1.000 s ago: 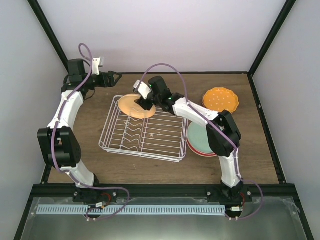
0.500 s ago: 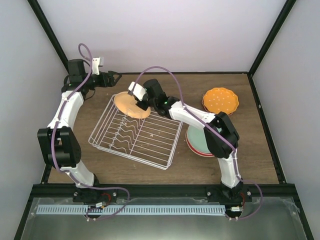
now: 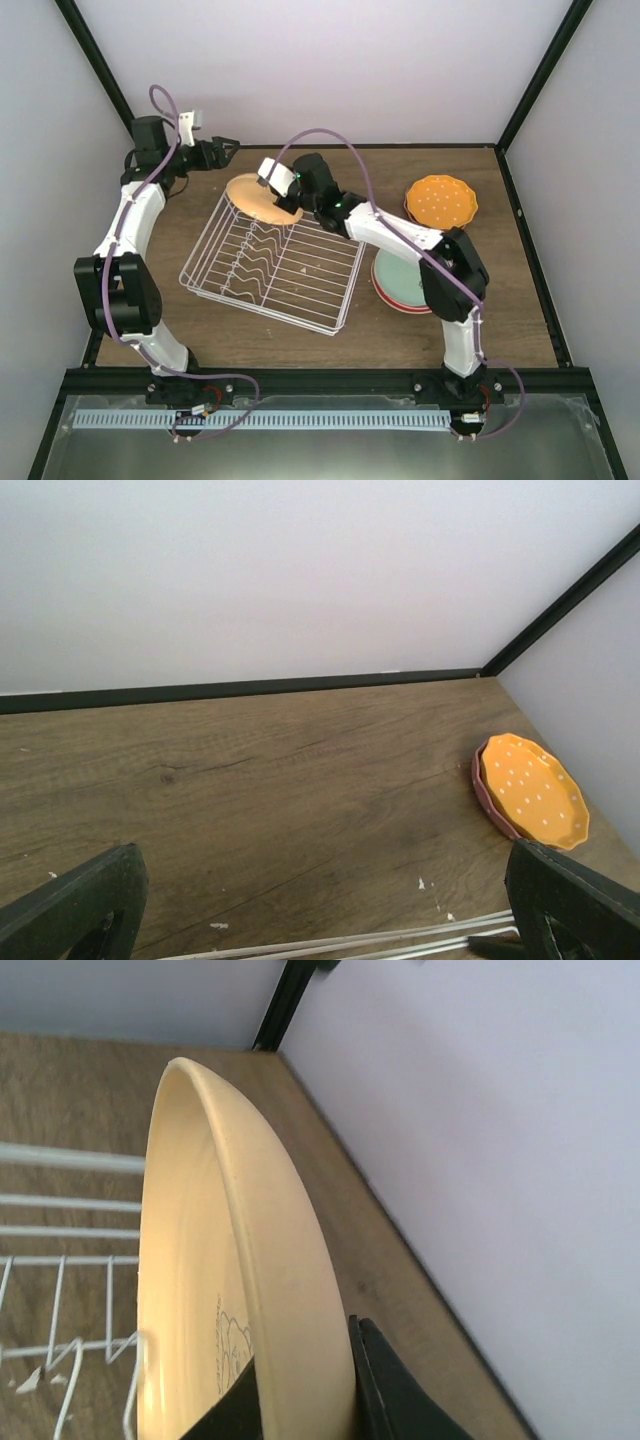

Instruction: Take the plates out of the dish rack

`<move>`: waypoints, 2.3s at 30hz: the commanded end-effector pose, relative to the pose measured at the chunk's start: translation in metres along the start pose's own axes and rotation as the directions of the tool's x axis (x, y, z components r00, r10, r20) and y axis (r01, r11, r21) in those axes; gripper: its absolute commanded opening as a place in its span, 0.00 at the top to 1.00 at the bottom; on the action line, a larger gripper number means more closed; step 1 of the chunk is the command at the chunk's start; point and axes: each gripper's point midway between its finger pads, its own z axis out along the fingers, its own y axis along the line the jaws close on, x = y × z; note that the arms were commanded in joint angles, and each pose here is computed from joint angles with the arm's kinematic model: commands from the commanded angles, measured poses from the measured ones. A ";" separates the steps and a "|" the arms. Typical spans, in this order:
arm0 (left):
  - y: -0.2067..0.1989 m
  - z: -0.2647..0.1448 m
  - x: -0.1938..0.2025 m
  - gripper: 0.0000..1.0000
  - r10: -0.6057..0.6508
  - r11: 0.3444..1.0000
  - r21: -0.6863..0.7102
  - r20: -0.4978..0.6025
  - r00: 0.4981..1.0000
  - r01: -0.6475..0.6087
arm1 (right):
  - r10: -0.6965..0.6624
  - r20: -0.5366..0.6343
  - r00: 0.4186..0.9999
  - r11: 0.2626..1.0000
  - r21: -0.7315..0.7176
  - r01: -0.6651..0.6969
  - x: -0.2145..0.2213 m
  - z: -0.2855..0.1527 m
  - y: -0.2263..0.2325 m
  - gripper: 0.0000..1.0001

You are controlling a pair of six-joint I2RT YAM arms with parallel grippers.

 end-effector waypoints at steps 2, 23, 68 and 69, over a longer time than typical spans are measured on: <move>-0.010 -0.013 -0.028 0.00 0.024 1.000 0.012 0.071 0.997 -0.025 | -0.044 0.239 0.970 0.989 0.146 0.009 -0.096 -0.074 -0.058 0.99; -0.005 -0.011 -0.045 0.00 -0.027 0.999 0.036 0.095 0.995 0.024 | 0.919 0.036 0.393 0.304 0.568 -0.764 0.131 -0.314 -0.173 0.99; -0.011 -0.014 -0.019 0.00 -0.015 0.998 0.056 0.029 0.999 0.014 | 0.978 0.001 -0.208 -0.161 0.639 -0.752 0.325 -0.337 -0.024 0.22; -0.011 -0.014 -0.019 0.00 -0.015 0.998 0.055 0.028 0.999 0.013 | 0.979 0.003 -0.204 -0.158 0.649 -0.744 0.326 -0.339 -0.025 0.15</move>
